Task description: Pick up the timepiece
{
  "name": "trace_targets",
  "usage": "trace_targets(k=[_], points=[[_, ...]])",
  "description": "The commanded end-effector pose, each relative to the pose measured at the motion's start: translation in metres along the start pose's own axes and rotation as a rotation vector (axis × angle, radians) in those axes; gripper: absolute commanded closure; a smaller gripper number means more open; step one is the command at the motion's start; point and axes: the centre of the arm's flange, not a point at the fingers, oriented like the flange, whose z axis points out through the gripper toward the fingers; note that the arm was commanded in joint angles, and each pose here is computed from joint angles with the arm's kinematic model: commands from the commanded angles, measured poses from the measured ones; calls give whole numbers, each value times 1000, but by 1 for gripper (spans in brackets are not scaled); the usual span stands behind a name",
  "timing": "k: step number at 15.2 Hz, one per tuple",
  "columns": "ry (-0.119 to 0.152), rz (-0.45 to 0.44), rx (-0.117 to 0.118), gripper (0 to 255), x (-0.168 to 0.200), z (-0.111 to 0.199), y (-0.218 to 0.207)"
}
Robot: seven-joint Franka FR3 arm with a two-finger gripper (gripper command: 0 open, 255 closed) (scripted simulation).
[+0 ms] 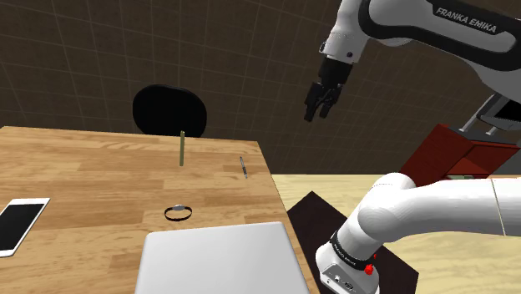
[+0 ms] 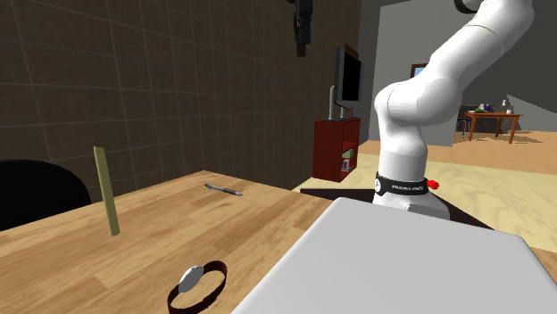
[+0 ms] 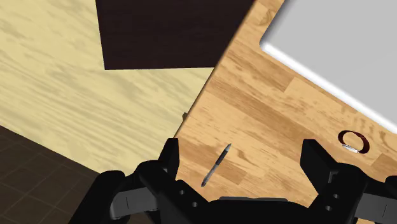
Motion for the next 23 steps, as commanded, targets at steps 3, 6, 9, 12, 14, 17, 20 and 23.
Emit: trace_targets(k=[3,6,9,12,14,17,20,23], points=[[-5,-47,-2,0,17,17,-13],[-12,-118,-4,0,41,42,-34],[-20,-189,-7,0,63,67,-56],[-27,-260,-10,0,83,92,-80],[-32,-308,-11,0,96,110,-97],[-39,-379,-14,0,113,135,-123],[-47,-450,-16,0,128,161,-150],[-54,-521,-19,0,141,188,-178]])
